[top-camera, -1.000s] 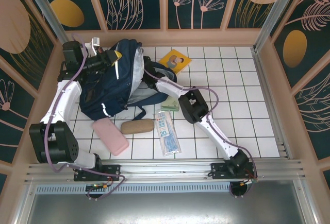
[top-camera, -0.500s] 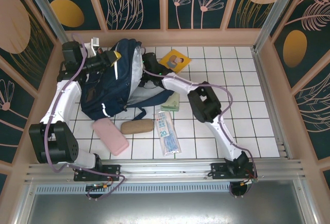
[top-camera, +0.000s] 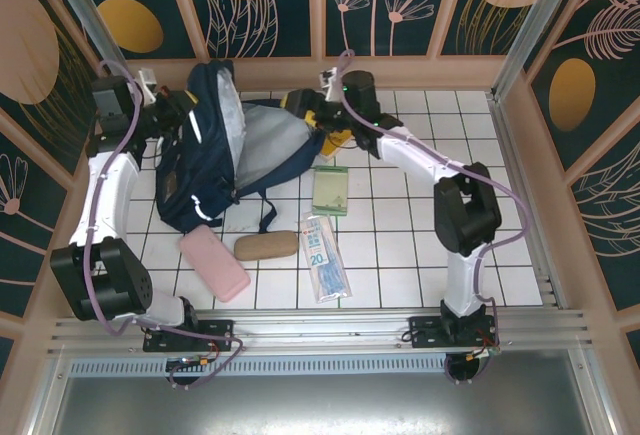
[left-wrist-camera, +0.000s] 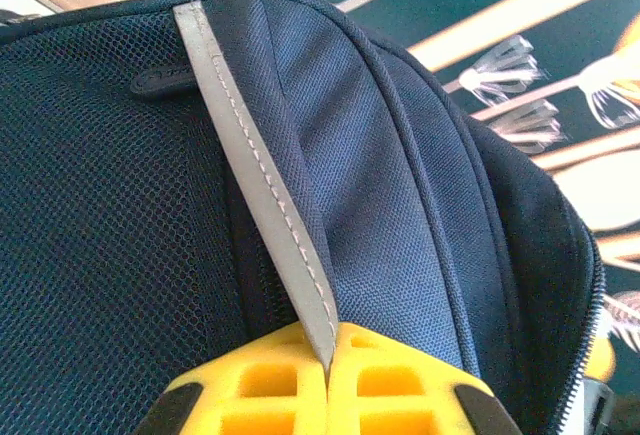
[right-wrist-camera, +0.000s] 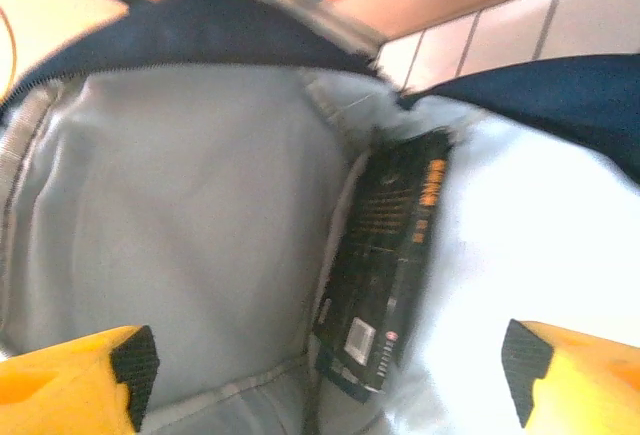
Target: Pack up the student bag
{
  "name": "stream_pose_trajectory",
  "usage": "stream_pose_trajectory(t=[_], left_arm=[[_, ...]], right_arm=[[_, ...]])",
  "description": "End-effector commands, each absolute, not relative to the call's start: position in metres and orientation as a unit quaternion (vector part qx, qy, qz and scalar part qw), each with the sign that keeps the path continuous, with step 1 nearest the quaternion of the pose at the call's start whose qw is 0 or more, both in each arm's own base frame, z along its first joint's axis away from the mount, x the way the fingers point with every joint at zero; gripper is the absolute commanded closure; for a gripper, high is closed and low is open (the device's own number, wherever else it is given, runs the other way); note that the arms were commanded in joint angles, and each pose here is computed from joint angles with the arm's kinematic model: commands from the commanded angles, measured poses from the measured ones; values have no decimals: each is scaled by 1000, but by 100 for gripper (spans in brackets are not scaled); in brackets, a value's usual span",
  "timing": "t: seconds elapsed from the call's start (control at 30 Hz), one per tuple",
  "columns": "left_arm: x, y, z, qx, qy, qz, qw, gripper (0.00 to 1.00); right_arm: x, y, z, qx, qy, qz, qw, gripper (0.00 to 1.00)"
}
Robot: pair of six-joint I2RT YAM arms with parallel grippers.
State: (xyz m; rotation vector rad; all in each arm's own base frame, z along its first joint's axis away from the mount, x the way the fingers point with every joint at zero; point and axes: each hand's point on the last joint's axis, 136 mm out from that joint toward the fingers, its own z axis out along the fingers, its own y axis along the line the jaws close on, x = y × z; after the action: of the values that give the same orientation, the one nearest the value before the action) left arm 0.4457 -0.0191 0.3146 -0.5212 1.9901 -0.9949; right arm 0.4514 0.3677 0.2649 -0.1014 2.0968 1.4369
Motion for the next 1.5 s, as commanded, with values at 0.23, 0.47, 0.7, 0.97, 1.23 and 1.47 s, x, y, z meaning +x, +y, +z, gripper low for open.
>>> stream_pose_trajectory(t=[0.23,0.47,0.7,0.97,1.23,1.47], left_arm=[[493,37,318,-253,784,-283,491,100],[521,1,262,-212,839,-251,434,89],[516,-17,272,-173,870,-59,458,39],[528,-105,236,-97,894,-143,414,38],[568,-237,179,-2,904,-212,372,36],[607,-282,117,-22,894,-297,335,32]], right_arm=[[513,266,176,110,876,363,300,22],[526,248,112,162,908,304,239,30],[516,260,88,204,896,348,183,40],[528,265,59,235,887,372,143,45],[529,251,44,249,885,366,143,45],[531,253,37,245,883,377,136,46]])
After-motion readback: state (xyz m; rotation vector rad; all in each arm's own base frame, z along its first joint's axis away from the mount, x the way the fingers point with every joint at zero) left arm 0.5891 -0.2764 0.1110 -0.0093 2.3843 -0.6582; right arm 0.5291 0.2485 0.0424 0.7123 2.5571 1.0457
